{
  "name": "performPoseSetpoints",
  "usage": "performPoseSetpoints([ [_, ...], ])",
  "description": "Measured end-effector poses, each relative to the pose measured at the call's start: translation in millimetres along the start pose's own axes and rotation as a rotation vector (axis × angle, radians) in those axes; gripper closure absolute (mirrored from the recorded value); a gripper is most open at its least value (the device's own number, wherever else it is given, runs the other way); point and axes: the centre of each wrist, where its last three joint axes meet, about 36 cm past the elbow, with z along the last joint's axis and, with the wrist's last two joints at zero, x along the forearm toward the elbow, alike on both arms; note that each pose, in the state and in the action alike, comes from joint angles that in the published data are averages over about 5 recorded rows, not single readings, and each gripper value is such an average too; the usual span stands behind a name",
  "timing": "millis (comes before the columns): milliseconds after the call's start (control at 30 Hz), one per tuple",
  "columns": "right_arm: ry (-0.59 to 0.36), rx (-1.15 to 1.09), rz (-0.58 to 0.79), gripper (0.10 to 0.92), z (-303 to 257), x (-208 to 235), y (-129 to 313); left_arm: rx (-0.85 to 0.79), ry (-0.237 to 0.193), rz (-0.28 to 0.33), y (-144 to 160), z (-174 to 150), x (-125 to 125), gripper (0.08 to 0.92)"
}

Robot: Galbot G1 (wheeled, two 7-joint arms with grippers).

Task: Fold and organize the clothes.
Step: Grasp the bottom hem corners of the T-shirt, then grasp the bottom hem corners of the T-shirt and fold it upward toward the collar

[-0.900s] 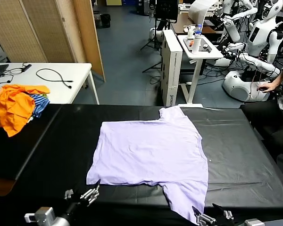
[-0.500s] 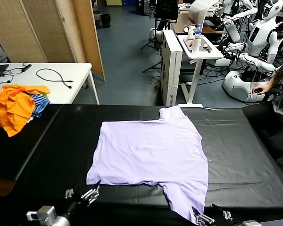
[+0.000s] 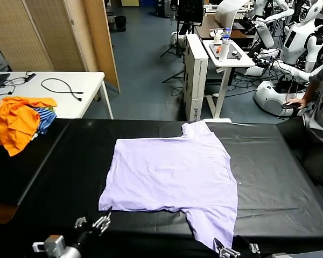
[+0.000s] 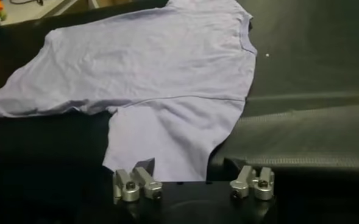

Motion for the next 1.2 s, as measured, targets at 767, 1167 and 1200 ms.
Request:
performPoseSetpoints([
  [767, 0.021, 0.014, 0.039, 0.883, -6, 25, 14, -0.024, 0.009, -0.017, -5, -3, 19, 0.853],
  [1167, -0.082, 0.003, -0.014, 0.883, -23, 32, 11, -0.026, -0.028, -0.032, -6, -11, 43, 0.853],
  [1200, -0.096, 0.004, -0.019, 0.883, -26, 29, 8, -0.024, -0.038, -0.026, -6, -12, 42, 0.853],
])
